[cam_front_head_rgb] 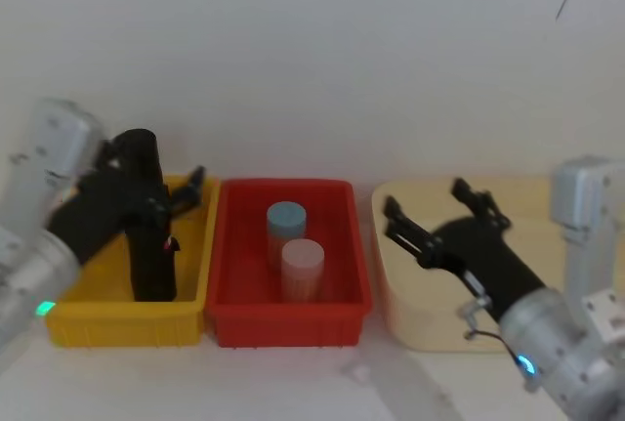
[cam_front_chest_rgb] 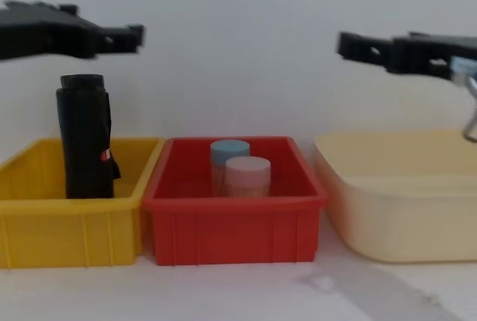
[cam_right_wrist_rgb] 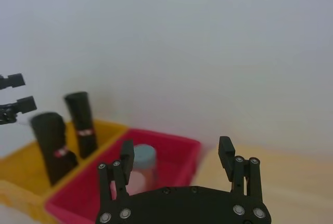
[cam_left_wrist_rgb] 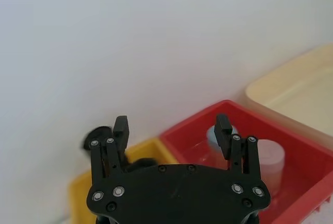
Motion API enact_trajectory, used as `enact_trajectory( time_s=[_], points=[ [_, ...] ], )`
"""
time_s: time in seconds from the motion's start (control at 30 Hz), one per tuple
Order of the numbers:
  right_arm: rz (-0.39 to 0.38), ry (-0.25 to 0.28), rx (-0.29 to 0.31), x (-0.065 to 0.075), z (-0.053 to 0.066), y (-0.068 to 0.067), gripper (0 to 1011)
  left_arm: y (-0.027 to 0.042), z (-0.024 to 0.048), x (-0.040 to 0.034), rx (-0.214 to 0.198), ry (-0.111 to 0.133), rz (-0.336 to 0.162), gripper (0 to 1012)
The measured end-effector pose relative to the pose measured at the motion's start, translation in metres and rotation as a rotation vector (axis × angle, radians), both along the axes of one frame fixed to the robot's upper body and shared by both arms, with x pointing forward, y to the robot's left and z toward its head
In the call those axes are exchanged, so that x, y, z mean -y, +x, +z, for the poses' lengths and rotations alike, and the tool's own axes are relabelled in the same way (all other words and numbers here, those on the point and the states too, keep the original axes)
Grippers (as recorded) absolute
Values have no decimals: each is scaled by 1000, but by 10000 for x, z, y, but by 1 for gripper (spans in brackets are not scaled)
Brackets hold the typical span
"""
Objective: Pick up the garbage bag with the one hand and transfer it to the other hand.
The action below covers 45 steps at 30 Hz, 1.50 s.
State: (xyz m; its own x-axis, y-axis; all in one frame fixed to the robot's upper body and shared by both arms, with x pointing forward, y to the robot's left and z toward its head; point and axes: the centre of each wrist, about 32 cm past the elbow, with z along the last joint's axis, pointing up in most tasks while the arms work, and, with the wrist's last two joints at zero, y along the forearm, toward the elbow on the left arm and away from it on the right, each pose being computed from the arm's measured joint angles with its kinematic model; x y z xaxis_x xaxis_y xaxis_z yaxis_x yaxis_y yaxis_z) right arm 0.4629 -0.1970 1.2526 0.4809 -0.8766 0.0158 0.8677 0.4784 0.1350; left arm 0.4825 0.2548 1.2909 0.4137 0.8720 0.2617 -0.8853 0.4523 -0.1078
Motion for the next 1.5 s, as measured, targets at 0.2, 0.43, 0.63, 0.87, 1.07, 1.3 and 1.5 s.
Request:
enact_trajectory(
  time_s=[0.2,0.43,0.63,0.87,1.07,1.3,1.5],
  points=[
    [81,9,3,-273,195,114,1000,-156,185,-375,-16,-6,51,1001],
    [148,-19,-22,-559,336,264,1000,-311,285,-777,-63,-19,101,1001],
    [174,-65,-71,-729,350,379,1000,-352,286,-965,-101,-32,103,1001],
    [177,-95,-110,-786,315,448,1000,-286,231,-1061,-124,-23,69,1001],
    [174,-113,-142,-790,268,499,1000,-148,160,-1066,-129,3,11,1001],
    [179,-124,-165,-790,233,547,1000,17,51,-1038,-131,35,-41,1001],
    [187,-129,-174,-791,220,586,1000,118,-42,-1013,-142,45,-65,1001]
  ],
)
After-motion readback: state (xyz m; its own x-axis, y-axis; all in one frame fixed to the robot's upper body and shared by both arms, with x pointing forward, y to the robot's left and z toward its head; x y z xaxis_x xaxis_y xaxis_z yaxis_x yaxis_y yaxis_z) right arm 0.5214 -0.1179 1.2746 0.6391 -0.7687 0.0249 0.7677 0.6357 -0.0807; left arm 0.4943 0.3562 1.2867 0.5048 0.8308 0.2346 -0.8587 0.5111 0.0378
